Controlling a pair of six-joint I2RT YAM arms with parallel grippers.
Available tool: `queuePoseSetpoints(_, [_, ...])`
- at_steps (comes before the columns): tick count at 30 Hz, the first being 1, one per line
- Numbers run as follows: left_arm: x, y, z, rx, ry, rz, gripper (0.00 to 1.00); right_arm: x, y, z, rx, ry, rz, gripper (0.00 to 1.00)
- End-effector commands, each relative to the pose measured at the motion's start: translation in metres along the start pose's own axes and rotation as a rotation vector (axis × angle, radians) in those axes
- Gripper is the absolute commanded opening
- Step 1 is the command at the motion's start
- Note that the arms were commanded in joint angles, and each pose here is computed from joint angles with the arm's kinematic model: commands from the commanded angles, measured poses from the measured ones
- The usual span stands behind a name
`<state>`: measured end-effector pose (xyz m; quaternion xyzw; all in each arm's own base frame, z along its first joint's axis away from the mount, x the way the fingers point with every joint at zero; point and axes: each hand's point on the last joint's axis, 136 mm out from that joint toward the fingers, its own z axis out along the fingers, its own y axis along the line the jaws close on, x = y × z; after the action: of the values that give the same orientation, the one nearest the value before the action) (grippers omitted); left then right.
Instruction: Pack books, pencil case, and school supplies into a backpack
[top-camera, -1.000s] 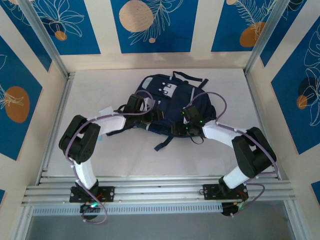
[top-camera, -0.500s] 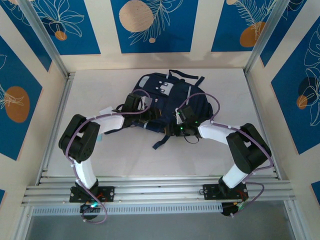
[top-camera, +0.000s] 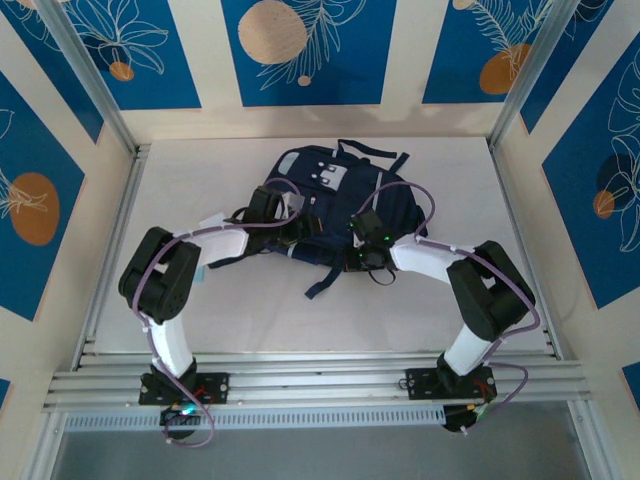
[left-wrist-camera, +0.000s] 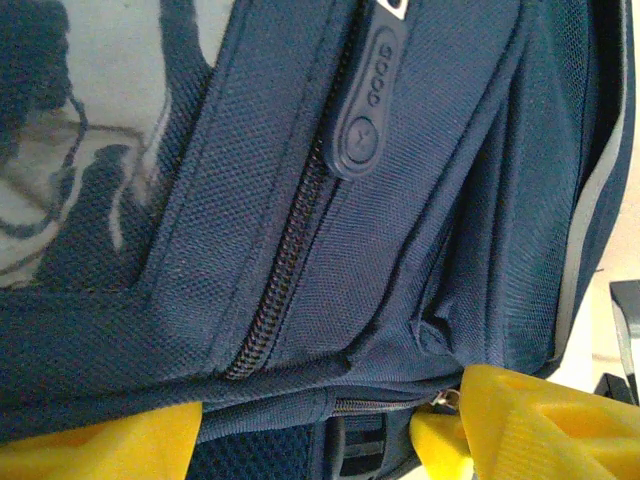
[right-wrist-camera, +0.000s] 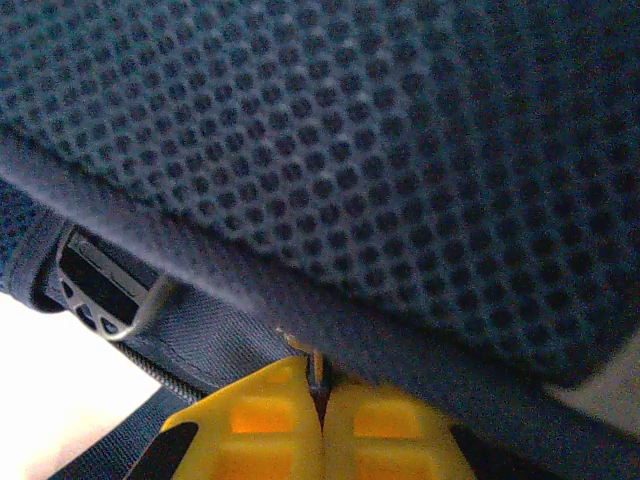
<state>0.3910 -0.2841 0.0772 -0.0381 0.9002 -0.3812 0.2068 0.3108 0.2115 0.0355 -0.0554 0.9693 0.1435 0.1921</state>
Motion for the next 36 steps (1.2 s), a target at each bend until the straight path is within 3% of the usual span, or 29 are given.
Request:
queuePoseSetpoints(1, [-0.001, 0.076, 0.011, -0.212, 0.022, -0.06, 0.7, 0.011, -0.024, -0.023, 0.125, 0.04, -0.023, 0.0])
queuePoseSetpoints(5, [-0.032, 0.089, 0.01, -0.272, -0.021, -0.028, 0.7, 0.023, -0.047, -0.045, 0.24, 0.079, -0.031, 0.0])
queuePoseSetpoints(10, [-0.076, 0.089, 0.016, -0.307, -0.053, 0.016, 0.69, 0.016, -0.03, -0.055, 0.079, 0.072, 0.012, 0.0])
queuePoseSetpoints(15, [-0.103, 0.06, 0.016, -0.249, -0.048, 0.039, 0.69, 0.002, 0.003, -0.056, -0.093, 0.067, 0.034, 0.0])
queuePoseSetpoints(19, [-0.092, 0.037, -0.006, -0.18, -0.043, 0.001, 0.7, -0.014, 0.035, -0.056, -0.266, 0.066, 0.087, 0.0])
queuePoseSetpoints(26, [-0.029, 0.002, -0.044, -0.044, -0.031, -0.069, 0.72, -0.041, 0.08, -0.052, -0.498, 0.093, 0.148, 0.0])
queuePoseSetpoints(31, [0.008, -0.014, -0.037, 0.028, -0.019, -0.117, 0.72, -0.047, 0.099, -0.051, -0.596, 0.117, 0.155, 0.0])
queuePoseSetpoints(36, [0.006, -0.026, -0.011, 0.076, -0.041, -0.144, 0.72, -0.037, 0.111, -0.057, -0.631, 0.133, 0.144, 0.0])
